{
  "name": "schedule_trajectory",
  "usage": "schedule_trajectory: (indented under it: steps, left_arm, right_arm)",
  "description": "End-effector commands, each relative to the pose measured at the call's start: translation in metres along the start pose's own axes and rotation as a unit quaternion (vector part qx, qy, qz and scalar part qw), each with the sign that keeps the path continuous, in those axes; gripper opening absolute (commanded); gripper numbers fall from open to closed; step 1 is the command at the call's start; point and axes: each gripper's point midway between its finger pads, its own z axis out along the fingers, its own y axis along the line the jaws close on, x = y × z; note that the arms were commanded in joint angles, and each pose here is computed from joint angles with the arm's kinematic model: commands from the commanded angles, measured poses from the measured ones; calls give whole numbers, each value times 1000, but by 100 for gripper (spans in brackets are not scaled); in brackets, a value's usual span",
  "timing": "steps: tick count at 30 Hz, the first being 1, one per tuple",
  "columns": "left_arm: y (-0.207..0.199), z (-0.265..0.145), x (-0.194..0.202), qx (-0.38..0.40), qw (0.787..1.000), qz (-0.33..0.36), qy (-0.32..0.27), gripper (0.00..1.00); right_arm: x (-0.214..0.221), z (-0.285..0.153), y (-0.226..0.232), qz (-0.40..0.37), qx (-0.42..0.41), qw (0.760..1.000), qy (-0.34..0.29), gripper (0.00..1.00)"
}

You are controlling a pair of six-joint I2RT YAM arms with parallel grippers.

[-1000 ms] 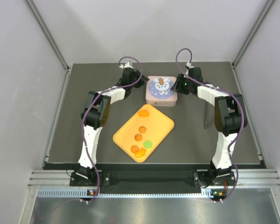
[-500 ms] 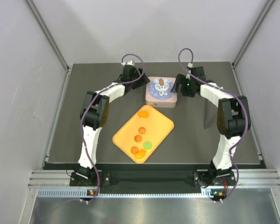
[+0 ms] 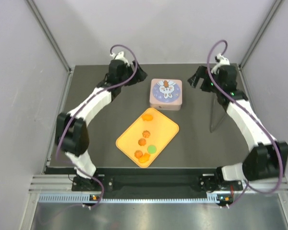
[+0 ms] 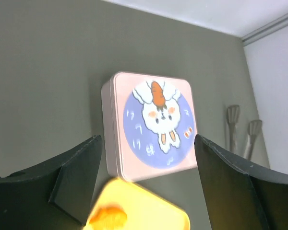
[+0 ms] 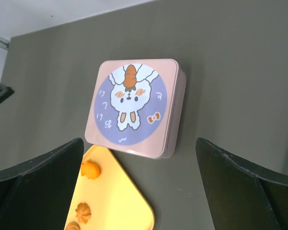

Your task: Pack the cookies

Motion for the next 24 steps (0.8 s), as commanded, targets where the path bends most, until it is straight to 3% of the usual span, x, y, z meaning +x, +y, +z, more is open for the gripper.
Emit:
schedule_trajectory:
  steps: [1,5,11,24]
  left_arm:
    - [4,-47,13,-5,1000,1,4,83]
    - [4,-105,19,0,1000,16,-11,84]
    - [11,-164,40,0,999,50,-11,86]
    - [9,-179,40,9,997,74,-11,88]
  right_arm:
    - [-13,-41,2,-2,9,998,-64,100]
    - [-18,-92,1,0,21,992,-125,100]
    - [1,-128,-7,1,32,988,-154,100]
    - [2,-125,2,7,9,989,-145,100]
